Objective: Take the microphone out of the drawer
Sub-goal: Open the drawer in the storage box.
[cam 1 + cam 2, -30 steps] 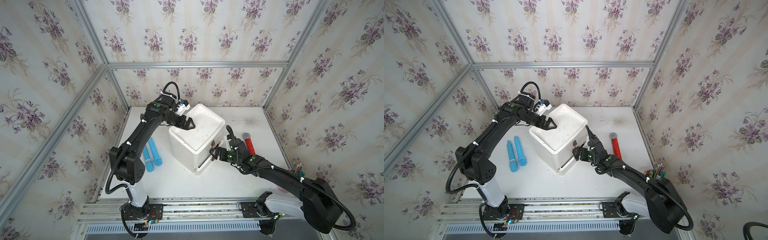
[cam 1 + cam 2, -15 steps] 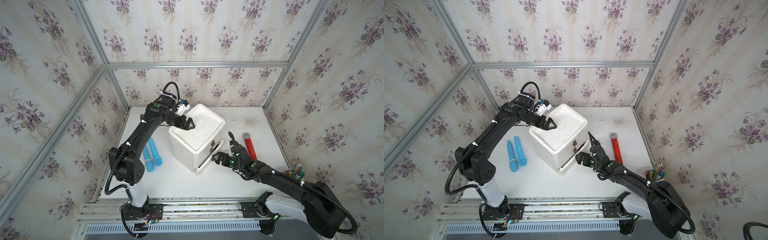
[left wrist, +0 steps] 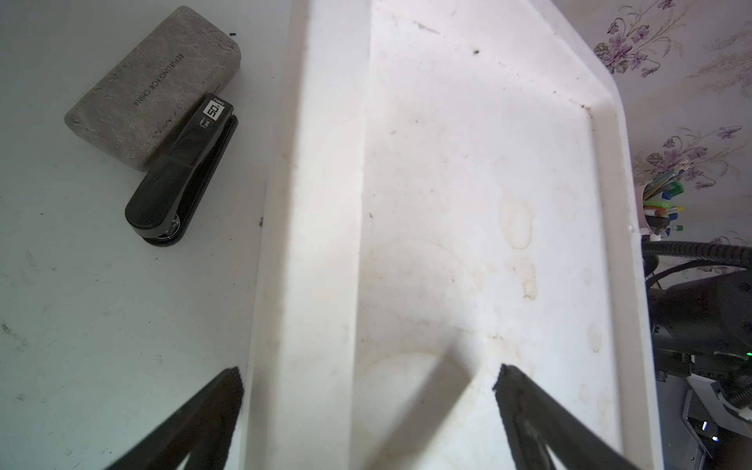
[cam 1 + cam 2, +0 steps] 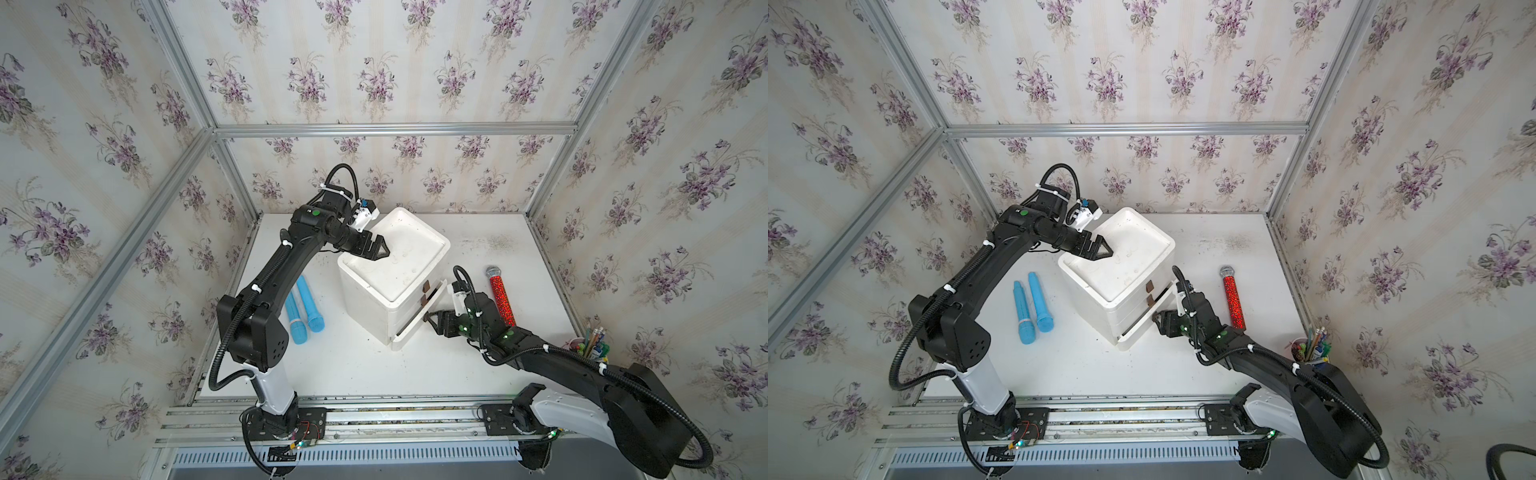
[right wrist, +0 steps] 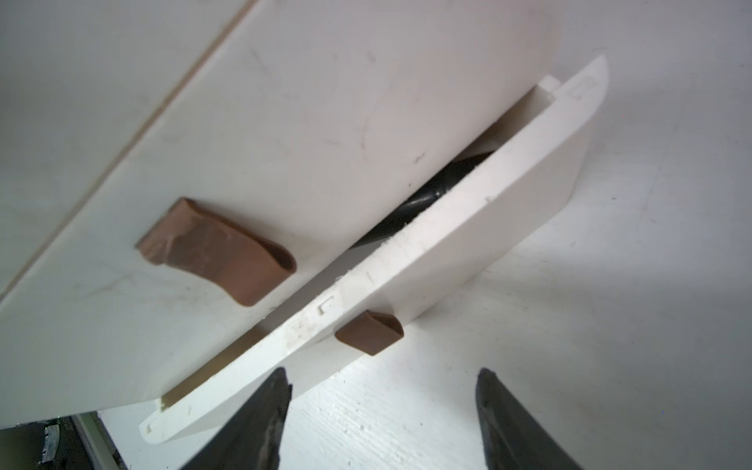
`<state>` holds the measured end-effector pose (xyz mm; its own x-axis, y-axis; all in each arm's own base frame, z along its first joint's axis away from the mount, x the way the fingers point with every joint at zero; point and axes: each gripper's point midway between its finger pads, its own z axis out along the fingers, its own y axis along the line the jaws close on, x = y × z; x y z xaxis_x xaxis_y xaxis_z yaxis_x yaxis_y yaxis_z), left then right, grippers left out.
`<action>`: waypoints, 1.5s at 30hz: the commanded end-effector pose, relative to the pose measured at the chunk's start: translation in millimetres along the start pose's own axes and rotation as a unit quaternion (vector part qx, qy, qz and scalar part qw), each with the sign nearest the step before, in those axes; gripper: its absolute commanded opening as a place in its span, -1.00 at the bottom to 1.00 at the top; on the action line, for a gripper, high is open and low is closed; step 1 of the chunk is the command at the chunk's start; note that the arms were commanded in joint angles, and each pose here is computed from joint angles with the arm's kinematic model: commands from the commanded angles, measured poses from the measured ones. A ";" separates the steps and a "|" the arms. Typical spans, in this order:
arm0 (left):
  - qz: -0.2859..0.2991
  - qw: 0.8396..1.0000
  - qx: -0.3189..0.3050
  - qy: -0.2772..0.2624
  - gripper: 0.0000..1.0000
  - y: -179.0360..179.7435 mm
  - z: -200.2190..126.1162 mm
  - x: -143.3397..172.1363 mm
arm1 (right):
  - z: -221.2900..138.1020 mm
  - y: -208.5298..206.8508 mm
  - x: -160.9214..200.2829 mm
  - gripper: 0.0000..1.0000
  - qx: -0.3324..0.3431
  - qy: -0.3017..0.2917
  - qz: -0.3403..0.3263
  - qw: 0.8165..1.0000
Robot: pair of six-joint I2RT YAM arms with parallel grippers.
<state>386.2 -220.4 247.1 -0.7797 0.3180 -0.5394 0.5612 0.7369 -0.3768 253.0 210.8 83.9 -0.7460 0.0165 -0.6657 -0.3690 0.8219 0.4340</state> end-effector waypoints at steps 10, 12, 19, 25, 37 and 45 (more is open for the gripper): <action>-0.006 1.000 0.000 0.008 0.99 1.3 -4.3 7.4 | 11.8 13.5 1.9 0.05 -0.057 -0.027 -0.071 0.996; -0.006 1.000 0.000 0.008 0.99 1.5 -4.4 7.8 | 12.6 16.2 1.3 0.05 -0.065 -0.028 -0.076 0.995; -0.006 1.000 0.000 0.007 0.99 0.8 -6.2 8.2 | 21.9 12.0 8.4 0.10 -0.061 -0.014 -0.084 0.995; -0.007 1.000 0.003 0.008 0.99 0.1 -5.3 9.3 | 27.7 8.4 14.4 0.07 -0.061 -0.012 -0.083 0.995; -0.007 1.000 0.004 0.009 0.99 0.6 -4.0 9.5 | 39.0 9.6 13.6 -0.59 -0.064 -0.003 -0.095 0.993; -0.006 1.000 0.006 0.007 0.99 -0.7 -4.3 8.6 | 34.3 2.6 19.4 -0.95 -0.051 -0.003 -0.082 0.995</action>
<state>382.0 -214.4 246.4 -0.7874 0.3114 -0.5320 0.5506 0.7433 -0.3799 254.6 235.0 48.2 -0.6768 -0.1249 -0.7255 -0.5482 0.7433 0.3834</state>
